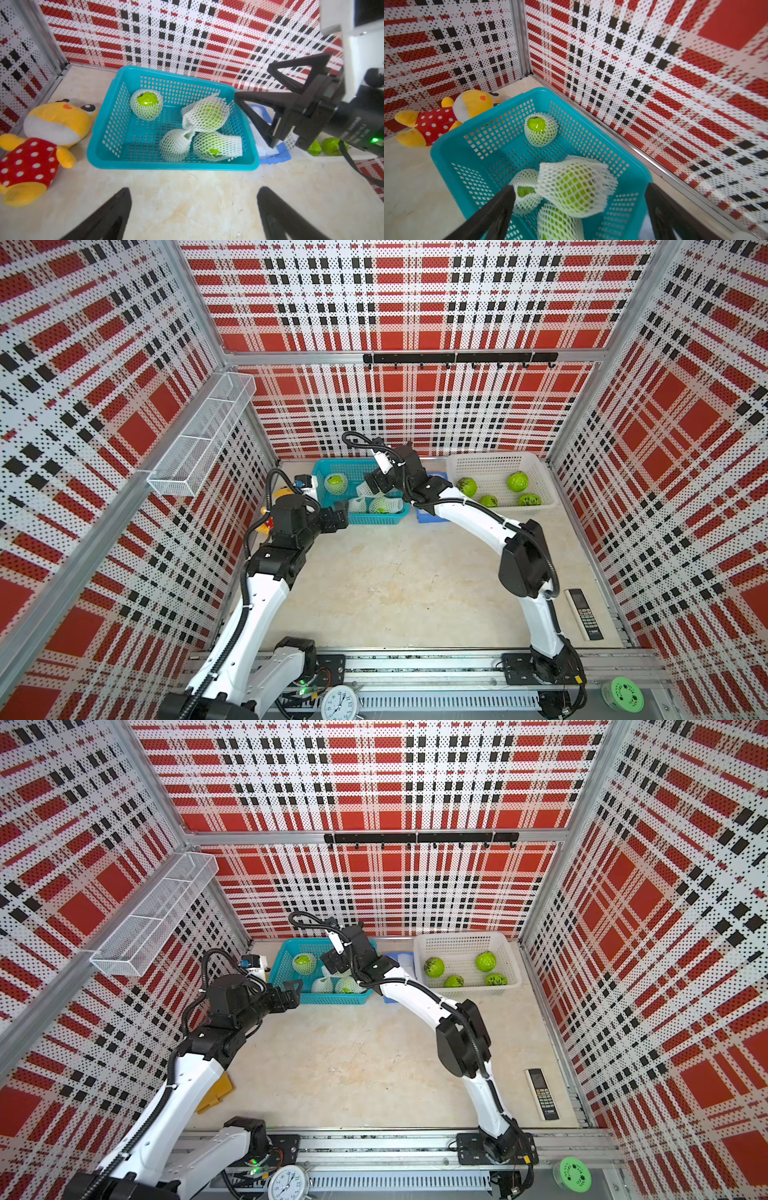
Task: Sleeve custard apples in foam nets
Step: Place the custard apple in the basket, then pick up the custard apple from the basket.
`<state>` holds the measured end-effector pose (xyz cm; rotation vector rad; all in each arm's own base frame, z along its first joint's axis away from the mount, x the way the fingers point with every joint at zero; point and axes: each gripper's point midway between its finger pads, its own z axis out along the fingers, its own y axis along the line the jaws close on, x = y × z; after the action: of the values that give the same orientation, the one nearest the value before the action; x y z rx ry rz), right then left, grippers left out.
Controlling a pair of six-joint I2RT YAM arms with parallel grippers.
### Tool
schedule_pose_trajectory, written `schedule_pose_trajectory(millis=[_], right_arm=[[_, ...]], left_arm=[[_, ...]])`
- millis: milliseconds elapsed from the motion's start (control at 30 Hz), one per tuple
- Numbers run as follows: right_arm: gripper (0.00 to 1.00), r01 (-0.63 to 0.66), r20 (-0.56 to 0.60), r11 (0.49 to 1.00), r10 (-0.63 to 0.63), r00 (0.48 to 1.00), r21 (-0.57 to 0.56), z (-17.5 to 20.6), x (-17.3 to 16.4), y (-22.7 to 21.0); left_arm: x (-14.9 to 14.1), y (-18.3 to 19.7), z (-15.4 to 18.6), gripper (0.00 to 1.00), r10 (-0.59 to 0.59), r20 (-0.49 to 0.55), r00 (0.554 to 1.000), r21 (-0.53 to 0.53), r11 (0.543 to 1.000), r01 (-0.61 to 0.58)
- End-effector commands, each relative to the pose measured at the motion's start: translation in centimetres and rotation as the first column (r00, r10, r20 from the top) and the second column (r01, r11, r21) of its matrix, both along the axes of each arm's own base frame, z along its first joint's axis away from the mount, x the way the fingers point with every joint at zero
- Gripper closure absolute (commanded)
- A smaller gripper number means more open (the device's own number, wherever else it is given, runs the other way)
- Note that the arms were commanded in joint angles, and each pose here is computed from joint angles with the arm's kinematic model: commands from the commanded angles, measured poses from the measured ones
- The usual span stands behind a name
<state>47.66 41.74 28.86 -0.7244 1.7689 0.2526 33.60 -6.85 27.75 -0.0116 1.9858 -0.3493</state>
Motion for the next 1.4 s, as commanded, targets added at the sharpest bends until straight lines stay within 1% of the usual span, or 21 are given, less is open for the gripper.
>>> schedule_pose_trajectory(millis=[0, 67, 167, 233, 300, 333, 367, 433, 500, 600, 700, 767, 900, 1000, 1200, 1367], right_arm=[[0.00, 0.096, 0.093, 0.994, -0.101, 0.991, 0.059, 7.6, -1.8, -4.3], [0.00, 0.155, 0.056, 0.985, -0.159, 0.986, 0.071, 8.9, -2.6, -7.4], [0.00, 0.229, -0.064, 0.967, -0.223, 0.973, 0.108, 9.3, -3.8, -12.2], [0.01, 0.279, -0.152, 0.951, -0.259, 0.954, 0.131, 8.9, -4.4, -15.5], [0.02, 0.336, -0.222, 0.933, -0.303, 0.927, 0.128, 8.2, -4.5, -18.4], [0.02, 0.378, -0.270, 0.918, -0.337, 0.902, 0.116, 7.4, -4.3, -20.3], [0.02, 0.392, -0.333, 0.911, -0.334, 0.882, 0.126, 6.6, -4.2, -21.3], [0.03, 0.432, -0.451, 0.891, -0.330, 0.829, 0.143, 4.6, -3.7, -23.4], [0.03, 0.474, -0.539, 0.869, -0.334, 0.773, 0.142, 2.4, -3.0, -25.0], [0.03, 0.515, -0.626, 0.853, -0.356, 0.694, 0.087, -1.3, -1.6, -26.9], [0.04, 0.559, -0.673, 0.829, -0.416, 0.611, -0.004, -5.2, 0.0, -29.4], [0.04, 0.590, -0.679, 0.806, -0.464, 0.570, -0.056, -7.4, 1.1, -31.3], [0.03, 0.623, -0.675, 0.769, -0.535, 0.508, -0.140, -11.0, 3.0, -34.4], [0.01, 0.613, -0.691, 0.763, -0.556, 0.462, -0.205, -13.6, 4.2, -35.7], [0.00, 0.582, -0.708, 0.764, -0.572, 0.414, -0.278, -17.6, 5.7, -35.9], [0.00, 0.560, -0.750, 0.776, -0.548, 0.371, -0.290, -20.5, 5.1, -35.3]], left_arm=[[-1.2, -2.2, 5.1, 0.01, -0.120, 0.152, 0.981, 0.007, 0.993, 0.121], [-2.0, -3.4, 7.1, 0.01, -0.180, 0.236, 0.955, 0.025, 0.983, 0.179], [-3.3, -5.0, 9.9, 0.01, -0.241, 0.353, 0.904, 0.034, 0.969, 0.245], [-3.8, -6.5, 10.9, 0.00, -0.298, 0.384, 0.874, 0.048, 0.952, 0.303], [-4.1, -8.4, 11.4, 0.01, -0.364, 0.390, 0.846, 0.069, 0.928, 0.367], [-4.0, -9.5, 11.3, 0.01, -0.393, 0.382, 0.836, 0.081, 0.916, 0.394], [-4.0, -10.5, 11.1, 0.01, -0.420, 0.376, 0.826, 0.089, 0.904, 0.418], [-3.7, -12.8, 10.5, 0.01, -0.472, 0.354, 0.807, 0.101, 0.878, 0.468], [-3.4, -15.0, 9.7, 0.01, -0.513, 0.333, 0.791, 0.104, 0.854, 0.510], [-3.0, -18.3, 7.8, 0.01, -0.566, 0.286, 0.773, 0.105, 0.820, 0.562], [-2.5, -21.0, 5.8, 0.00, -0.608, 0.236, 0.758, 0.106, 0.792, 0.602], [-2.2, -22.3, 4.5, 0.00, -0.623, 0.201, 0.756, 0.109, 0.781, 0.615], [-1.3, -23.6, 2.5, 0.02, -0.628, 0.153, 0.763, 0.075, 0.778, 0.624], [-1.0, -24.2, 1.6, 0.02, -0.633, 0.133, 0.763, 0.056, 0.773, 0.631], [-0.5, -24.6, 0.2, 0.02, -0.633, 0.099, 0.768, 0.049, 0.773, 0.632], [-0.3, -24.6, 0.0, 0.03, -0.636, 0.095, 0.766, 0.054, 0.771, 0.634]])
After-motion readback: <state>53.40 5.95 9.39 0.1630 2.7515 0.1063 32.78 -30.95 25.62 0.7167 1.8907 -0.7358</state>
